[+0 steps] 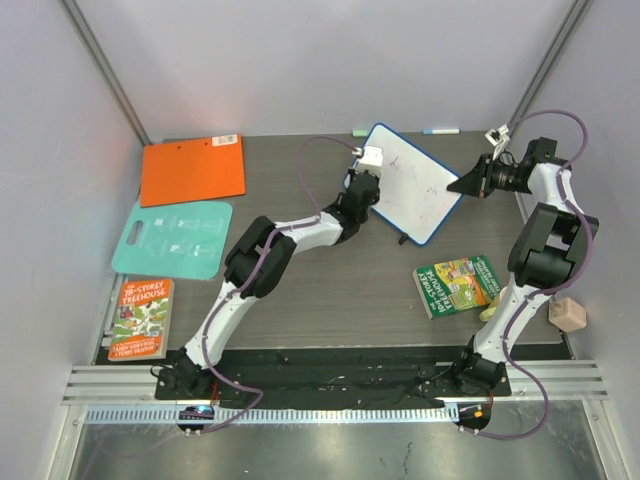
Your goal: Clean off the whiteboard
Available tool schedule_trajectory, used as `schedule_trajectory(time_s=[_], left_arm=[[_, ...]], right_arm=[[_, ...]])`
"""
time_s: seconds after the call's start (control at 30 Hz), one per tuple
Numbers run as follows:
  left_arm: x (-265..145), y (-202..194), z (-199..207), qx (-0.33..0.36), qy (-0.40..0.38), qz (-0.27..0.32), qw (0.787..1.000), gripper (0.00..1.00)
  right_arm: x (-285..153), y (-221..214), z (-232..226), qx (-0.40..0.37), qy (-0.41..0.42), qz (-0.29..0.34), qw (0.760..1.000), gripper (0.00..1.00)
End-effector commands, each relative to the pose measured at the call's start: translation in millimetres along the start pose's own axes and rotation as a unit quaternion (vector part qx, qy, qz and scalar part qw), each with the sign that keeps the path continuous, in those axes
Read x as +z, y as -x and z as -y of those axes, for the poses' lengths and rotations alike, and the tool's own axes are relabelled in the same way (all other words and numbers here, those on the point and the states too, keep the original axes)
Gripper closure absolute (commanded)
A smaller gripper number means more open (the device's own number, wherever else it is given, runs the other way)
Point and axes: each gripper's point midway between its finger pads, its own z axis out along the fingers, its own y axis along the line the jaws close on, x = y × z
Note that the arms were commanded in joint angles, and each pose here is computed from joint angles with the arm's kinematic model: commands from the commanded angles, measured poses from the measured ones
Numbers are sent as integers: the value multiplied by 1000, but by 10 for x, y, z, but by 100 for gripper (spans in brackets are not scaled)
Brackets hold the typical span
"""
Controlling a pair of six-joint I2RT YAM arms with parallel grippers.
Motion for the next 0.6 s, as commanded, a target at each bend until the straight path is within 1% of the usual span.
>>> schedule_trajectory(time_s=[0.0,0.03,0.1,0.13,0.2,0.23,0.3,0.33,0.43,0.47,0.57], left_arm=[[193,35,-244,-39,-6,15,999,100],[190,46,-193,-43,-19,14,999,100],[119,52,30,-40,-73,10,997,100],[33,29,199,-33,-90,9,995,100],[-110,25,410,-17,-119,9,993,100],[-242,1,632,-5,-147,9,989,100],[-403,-39,854,12,-174,5,985,100],[-563,-68,1091,27,-201,3,979,100],[-829,-173,1390,43,-233,-11,972,100],[-903,-248,1443,45,-241,-19,969,100],[-1068,-278,1604,54,-265,-17,963,100]], right_arm=[[184,-607,59,0,-5,-102,995,99],[184,-610,60,-1,-5,-103,995,99],[180,-603,53,-1,-4,-103,995,99],[181,-605,56,0,-4,-104,995,99],[177,-596,51,-2,-3,-104,995,99],[179,-601,50,0,-2,-104,995,99],[178,-599,47,0,-2,-104,995,99],[178,-599,48,-1,-2,-104,995,99],[173,-598,58,-2,-3,-105,994,99],[178,-598,50,-1,-1,-105,994,99],[182,-592,49,-1,0,-103,995,99]])
